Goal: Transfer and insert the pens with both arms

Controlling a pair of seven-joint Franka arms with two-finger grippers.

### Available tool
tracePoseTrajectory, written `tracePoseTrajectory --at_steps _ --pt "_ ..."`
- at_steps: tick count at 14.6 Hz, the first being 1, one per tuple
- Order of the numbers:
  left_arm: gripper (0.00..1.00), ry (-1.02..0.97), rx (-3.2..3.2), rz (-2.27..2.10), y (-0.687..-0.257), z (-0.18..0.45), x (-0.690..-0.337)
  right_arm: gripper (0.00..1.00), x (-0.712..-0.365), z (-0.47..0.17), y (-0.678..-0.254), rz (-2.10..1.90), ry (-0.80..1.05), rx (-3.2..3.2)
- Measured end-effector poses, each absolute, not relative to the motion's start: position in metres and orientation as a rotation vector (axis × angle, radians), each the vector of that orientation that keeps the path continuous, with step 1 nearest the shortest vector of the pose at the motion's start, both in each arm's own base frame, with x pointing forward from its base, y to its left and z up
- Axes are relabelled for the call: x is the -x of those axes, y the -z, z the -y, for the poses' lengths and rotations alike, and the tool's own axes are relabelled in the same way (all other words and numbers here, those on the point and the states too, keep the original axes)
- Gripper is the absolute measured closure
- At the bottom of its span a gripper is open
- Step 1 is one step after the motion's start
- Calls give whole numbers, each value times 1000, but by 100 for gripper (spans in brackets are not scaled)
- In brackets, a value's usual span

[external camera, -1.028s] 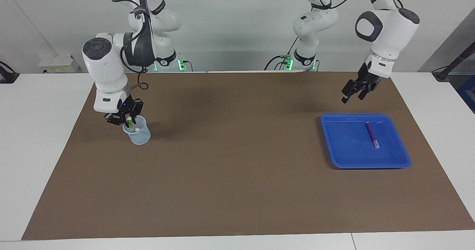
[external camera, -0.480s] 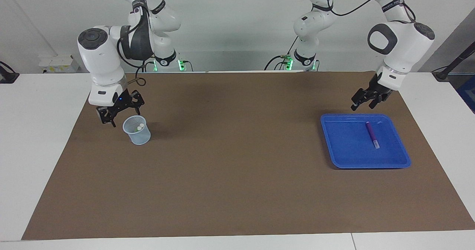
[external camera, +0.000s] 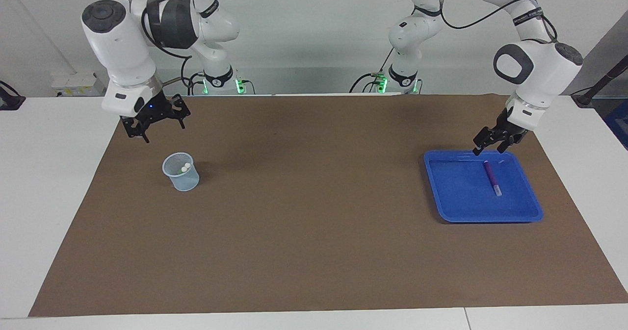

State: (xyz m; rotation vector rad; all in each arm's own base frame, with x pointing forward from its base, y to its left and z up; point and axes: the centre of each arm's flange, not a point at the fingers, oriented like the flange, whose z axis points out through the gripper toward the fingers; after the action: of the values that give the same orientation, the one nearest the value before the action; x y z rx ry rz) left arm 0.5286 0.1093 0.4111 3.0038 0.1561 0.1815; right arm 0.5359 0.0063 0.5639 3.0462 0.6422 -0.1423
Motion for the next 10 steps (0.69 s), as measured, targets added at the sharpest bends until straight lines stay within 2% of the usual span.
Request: tracePoseTrajectory --at_steps 7,10 --pt "0 -217 -3002 -118 -387 -122 -548 0 -504 -5 -601 -359 253 -3140" --pt "0 -230 -2994 -78 -372 -130 -559 0 -497 -8 -611 -292 241 -3171"
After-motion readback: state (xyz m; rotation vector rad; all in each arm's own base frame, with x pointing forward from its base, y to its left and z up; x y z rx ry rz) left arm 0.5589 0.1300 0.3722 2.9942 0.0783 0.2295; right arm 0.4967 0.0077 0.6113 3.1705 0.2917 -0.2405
